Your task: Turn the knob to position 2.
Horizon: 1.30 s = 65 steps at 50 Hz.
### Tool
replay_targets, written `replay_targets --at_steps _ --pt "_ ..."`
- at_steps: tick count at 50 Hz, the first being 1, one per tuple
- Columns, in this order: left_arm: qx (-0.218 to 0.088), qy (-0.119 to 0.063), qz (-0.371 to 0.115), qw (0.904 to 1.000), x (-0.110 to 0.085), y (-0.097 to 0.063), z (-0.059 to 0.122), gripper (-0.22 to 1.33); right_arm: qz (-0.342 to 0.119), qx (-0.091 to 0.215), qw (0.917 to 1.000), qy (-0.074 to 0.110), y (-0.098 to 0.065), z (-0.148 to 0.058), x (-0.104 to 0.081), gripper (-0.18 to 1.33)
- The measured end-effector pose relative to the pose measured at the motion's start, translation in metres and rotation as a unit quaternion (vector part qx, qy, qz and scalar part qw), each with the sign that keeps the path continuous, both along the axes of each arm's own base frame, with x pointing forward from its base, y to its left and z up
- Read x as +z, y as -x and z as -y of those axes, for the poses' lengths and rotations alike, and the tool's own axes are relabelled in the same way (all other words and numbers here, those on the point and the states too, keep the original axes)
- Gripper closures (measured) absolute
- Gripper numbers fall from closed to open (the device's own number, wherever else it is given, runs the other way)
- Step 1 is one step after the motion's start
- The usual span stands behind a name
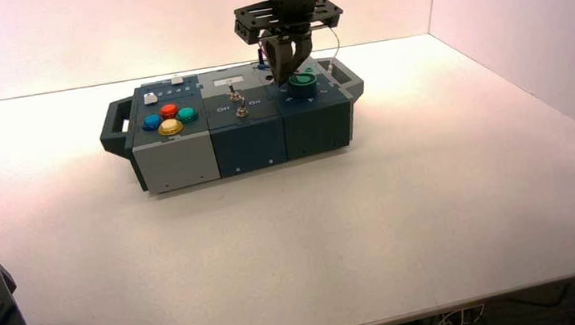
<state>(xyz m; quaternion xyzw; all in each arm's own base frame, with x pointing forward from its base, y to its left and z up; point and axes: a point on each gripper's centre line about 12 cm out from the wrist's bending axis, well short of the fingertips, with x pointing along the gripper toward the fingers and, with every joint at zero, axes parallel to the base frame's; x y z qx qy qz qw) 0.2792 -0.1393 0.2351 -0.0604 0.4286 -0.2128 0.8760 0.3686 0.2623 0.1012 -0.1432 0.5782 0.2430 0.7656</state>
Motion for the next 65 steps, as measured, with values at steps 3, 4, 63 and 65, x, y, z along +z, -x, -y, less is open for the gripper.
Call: replay_targets --at_steps 3,4,63,65 --pt "0.001 0.001 -0.001 1.0000 0.000 0.000 0.000 1.27 0.001 0.001 1.0000 0.001 0.000 0.000 0.000 1.29" --pt "0.001 0.000 0.000 1.0000 0.000 0.000 0.000 1.27 0.002 0.003 1.0000 0.004 -0.001 0.001 0.000 1.30" --pt "0.001 0.001 -0.001 1.0000 0.000 0.001 0.000 1.27 0.005 0.005 0.9993 0.037 -0.028 0.010 0.000 1.29" --pt "0.001 0.001 -0.001 1.0000 0.000 0.001 0.000 1.27 0.006 0.005 0.9992 0.039 -0.029 0.011 0.000 1.29"
